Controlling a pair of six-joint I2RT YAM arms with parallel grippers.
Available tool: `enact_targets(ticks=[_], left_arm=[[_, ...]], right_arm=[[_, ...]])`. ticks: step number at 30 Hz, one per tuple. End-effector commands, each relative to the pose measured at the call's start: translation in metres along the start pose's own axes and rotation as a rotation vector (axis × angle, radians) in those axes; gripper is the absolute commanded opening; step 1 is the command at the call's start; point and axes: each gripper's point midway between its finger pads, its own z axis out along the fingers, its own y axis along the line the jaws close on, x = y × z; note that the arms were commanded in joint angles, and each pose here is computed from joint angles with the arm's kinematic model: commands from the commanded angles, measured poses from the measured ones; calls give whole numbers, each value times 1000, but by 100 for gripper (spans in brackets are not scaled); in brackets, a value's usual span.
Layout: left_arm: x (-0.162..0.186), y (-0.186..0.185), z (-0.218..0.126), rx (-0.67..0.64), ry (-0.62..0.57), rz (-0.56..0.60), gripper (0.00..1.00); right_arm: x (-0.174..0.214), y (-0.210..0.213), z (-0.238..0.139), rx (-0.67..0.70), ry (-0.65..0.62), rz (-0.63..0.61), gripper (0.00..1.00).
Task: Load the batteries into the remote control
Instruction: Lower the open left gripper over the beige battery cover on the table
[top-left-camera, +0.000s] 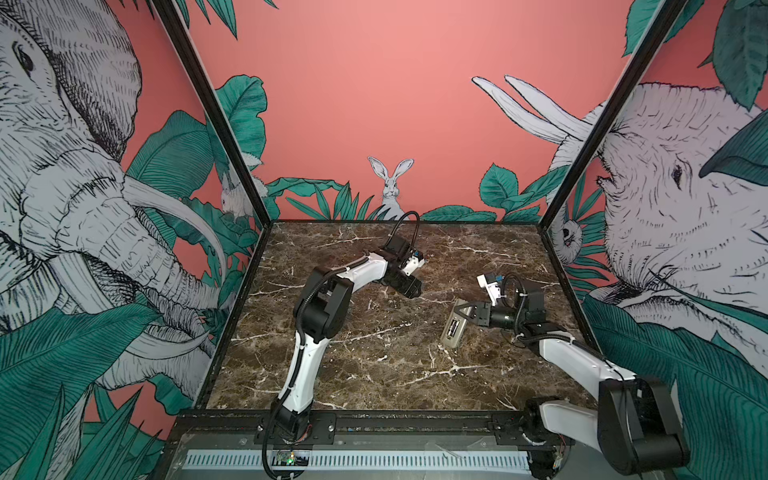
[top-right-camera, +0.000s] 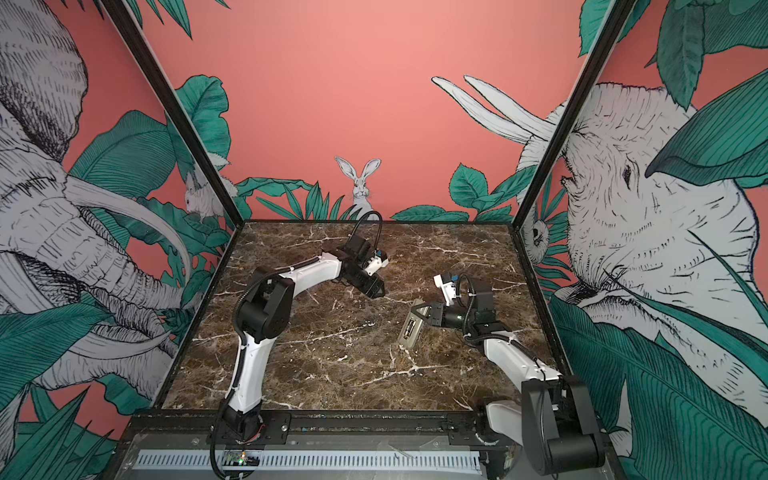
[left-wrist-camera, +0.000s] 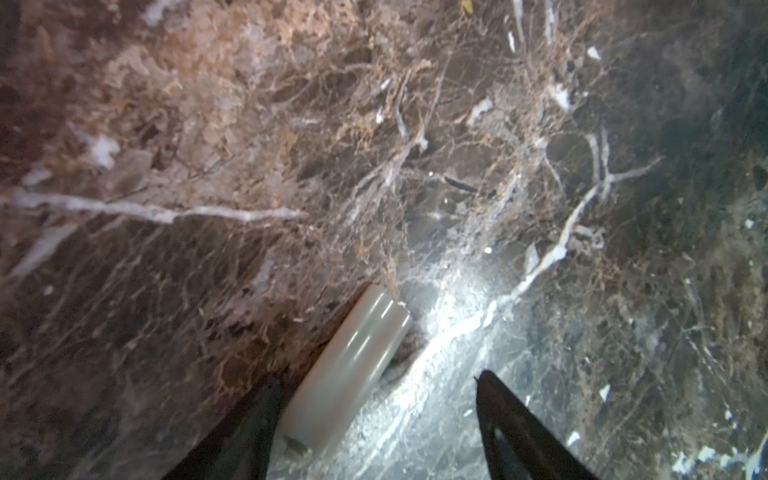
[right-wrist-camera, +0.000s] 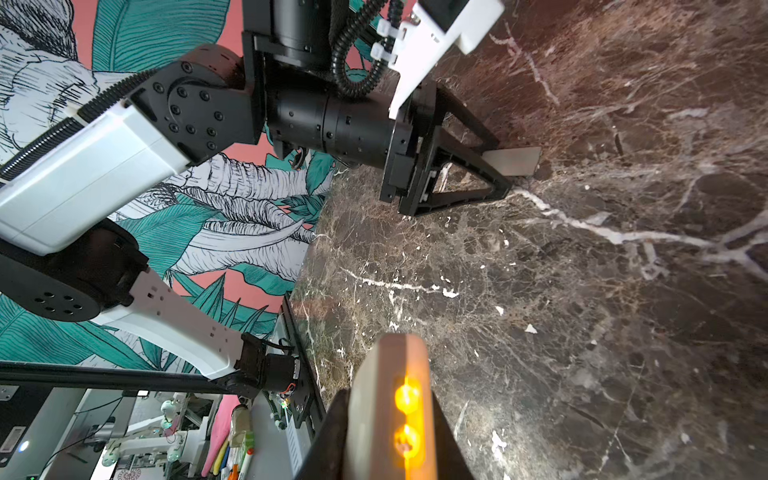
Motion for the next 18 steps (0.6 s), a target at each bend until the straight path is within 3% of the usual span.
enact_targets(ticks=[1,18], left_arm=[[6,-9,-13,-20,26,11,73],[6,-13,-7,-132,95,95,57]], right_arm=[[-7,5,-1,-16,-17,-51,0],[-7,6,-3,-9,-20,-56,0]])
